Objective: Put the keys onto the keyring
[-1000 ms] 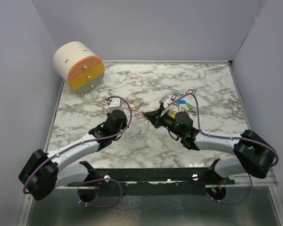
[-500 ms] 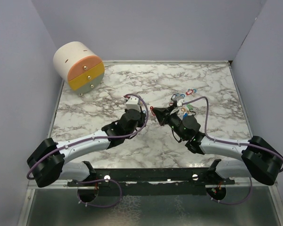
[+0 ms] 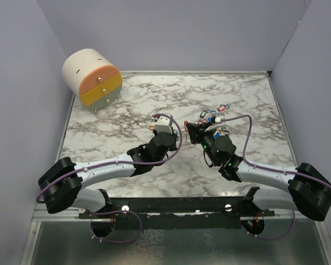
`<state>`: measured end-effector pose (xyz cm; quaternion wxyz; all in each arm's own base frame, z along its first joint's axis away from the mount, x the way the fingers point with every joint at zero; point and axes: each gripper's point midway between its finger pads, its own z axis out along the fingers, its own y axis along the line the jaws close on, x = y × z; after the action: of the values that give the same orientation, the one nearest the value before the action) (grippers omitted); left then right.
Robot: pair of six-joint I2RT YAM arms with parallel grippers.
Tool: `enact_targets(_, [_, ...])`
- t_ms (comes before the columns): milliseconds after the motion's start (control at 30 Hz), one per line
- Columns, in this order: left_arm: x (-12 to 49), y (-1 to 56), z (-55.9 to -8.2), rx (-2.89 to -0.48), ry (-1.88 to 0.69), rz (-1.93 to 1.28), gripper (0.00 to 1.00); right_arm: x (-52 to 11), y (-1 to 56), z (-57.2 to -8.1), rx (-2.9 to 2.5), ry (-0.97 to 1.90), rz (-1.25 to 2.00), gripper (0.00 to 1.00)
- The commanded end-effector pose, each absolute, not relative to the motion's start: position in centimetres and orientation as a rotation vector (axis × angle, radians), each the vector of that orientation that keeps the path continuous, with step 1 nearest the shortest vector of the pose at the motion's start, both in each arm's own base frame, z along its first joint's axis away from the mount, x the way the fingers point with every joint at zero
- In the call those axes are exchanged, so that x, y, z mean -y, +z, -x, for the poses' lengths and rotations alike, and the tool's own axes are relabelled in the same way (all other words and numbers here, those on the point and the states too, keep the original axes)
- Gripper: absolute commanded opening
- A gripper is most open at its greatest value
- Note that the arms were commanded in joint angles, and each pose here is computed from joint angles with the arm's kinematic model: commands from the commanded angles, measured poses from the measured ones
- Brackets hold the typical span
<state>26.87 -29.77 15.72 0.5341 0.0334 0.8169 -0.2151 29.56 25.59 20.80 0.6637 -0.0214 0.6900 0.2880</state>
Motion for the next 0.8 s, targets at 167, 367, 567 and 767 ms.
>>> enact_targets(167, [30.8,18.8,-27.4,-1.841,-0.513,-0.034,0.0,-25.2,20.2,-30.3,-1.582,0.618,-0.024,0.01])
enact_targets(367, [31.2,18.8,-27.2,-1.831,-0.516,-0.036,0.0,-24.9,20.0,-30.6,-1.583,0.602,-0.05,0.01])
enact_targets(567, [31.6,18.9,-27.0,-1.819,-0.512,-0.037,0.0,-24.9,20.1,-30.7,-1.58,0.603,-0.062,0.01])
enact_targets(767, [32.1,19.3,-27.0,-1.798,-0.508,-0.037,0.0,-25.0,20.1,-30.9,-1.582,0.605,-0.075,0.01])
